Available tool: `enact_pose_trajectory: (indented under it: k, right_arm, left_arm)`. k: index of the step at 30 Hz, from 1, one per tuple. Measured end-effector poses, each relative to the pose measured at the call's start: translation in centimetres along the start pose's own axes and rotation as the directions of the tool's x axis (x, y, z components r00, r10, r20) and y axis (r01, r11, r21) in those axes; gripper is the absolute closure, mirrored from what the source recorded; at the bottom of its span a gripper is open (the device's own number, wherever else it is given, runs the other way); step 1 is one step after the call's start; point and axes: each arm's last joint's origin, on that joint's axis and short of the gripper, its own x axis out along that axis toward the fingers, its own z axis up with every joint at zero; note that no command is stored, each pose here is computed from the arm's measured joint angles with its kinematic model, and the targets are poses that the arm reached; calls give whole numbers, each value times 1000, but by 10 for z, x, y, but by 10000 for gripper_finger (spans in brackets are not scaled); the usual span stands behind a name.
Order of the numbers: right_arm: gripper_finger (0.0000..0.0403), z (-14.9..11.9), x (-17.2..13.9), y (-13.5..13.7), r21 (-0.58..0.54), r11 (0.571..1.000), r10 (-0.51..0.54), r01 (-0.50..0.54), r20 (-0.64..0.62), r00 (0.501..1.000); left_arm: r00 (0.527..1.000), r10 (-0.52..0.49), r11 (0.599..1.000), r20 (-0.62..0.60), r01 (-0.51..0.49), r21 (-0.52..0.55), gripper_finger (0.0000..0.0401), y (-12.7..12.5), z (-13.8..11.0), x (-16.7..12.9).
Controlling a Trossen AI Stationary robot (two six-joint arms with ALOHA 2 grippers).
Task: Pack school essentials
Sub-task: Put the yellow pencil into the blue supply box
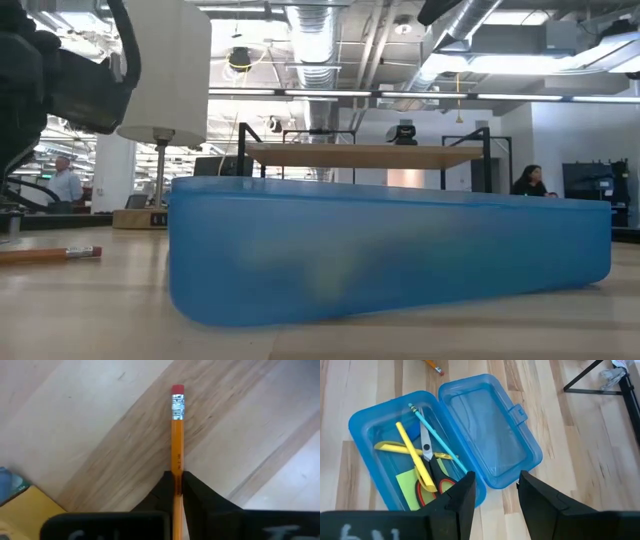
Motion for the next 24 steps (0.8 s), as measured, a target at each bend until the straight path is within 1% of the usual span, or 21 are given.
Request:
enact_pose_trajectory:
  k: [4,7,12,16,19,21,24]
  right_arm:
    - [236,-1,0,0,-5,1000,-4,4,-8,1000]
    - [238,-1,0,-1,-7,1000,-5,5,-12,1000]
    - [238,-2,0,-1,-9,1000,-6,6,-15,1000]
    - [236,-2,0,-1,-10,1000,-8,7,-16,1000]
    - [238,-3,-1,-3,-20,1000,-18,18,-36,999]
    - [239,-3,-3,-7,-29,999,-31,29,-57,998]
    - [238,0,-11,-11,-39,998,-46,43,-80,996]
  left_arm:
    - [1000,-14,1000,3,14,13,399,-4,2,-10]
    - [1000,13,1000,-1,-13,28,400,-7,2,-19]
    - [1000,6,998,3,-6,60,401,-16,3,-33]
    - [999,-31,995,29,28,99,401,-28,6,-47]
    - [995,-74,985,62,63,158,401,-38,12,-60]
    - [988,-123,974,91,103,201,401,-47,19,-71]
    - [978,-166,959,129,130,254,401,-54,37,-80]
